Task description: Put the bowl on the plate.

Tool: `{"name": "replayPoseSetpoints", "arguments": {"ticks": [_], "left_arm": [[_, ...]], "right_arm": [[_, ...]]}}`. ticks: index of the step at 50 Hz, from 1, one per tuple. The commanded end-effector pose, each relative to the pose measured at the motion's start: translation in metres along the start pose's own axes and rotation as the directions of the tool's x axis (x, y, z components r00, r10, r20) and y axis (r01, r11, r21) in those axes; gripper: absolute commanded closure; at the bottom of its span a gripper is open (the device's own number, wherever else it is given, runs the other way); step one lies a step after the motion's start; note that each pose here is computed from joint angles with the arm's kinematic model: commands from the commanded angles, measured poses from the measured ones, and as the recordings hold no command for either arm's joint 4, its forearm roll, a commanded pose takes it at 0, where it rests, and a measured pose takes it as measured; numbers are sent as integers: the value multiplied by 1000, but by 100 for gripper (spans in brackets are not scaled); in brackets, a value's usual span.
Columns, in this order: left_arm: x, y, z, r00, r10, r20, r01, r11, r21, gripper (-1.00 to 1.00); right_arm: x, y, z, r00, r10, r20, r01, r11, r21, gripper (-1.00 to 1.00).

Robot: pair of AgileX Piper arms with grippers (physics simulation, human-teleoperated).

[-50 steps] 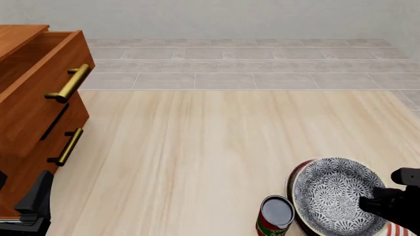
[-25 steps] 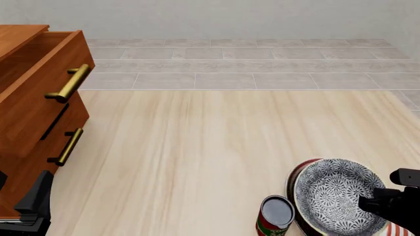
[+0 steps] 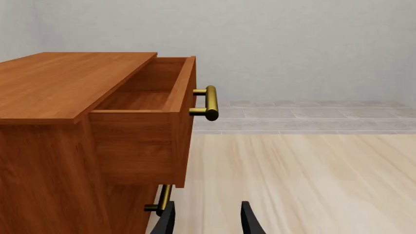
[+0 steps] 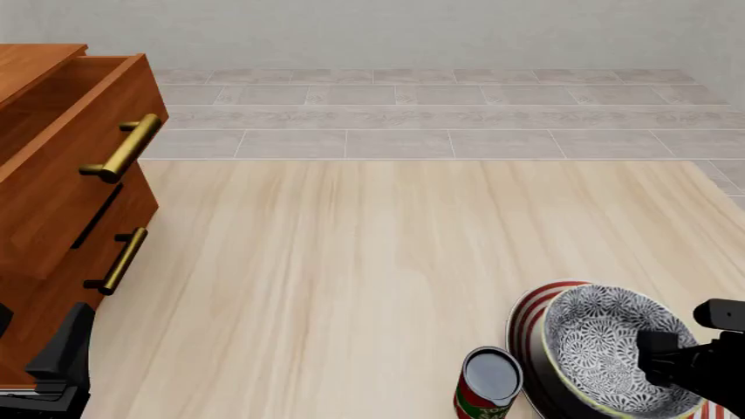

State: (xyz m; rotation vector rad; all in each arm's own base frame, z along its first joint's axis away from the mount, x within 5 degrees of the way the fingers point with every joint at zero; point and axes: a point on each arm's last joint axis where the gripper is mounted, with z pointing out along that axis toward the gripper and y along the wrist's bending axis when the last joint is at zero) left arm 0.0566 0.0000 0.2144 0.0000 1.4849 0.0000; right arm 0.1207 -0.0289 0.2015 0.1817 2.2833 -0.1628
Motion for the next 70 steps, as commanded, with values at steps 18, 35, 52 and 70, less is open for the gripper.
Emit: {"name": "replayPoseSetpoints", "arguments": {"ticks": [18, 35, 52, 70], "left_arm": [[0, 0, 0, 1000, 0, 0, 0, 1000, 0, -100], [0, 0, 0, 1000, 0, 0, 0, 1000, 0, -100], [0, 0, 0, 1000, 0, 0, 0, 1000, 0, -100], [0, 0, 0, 1000, 0, 0, 0, 1000, 0, -100]], "right_arm": [[-24, -7, -18, 998, -16, 53, 14, 999, 36, -100], [-51, -6, -53, 990, -67, 125, 63, 997, 34, -100], [-81, -5, -91, 969, -131, 210, 126, 991, 34, -100], [-104, 2, -123, 936, -197, 292, 210, 978, -13, -100]]}}
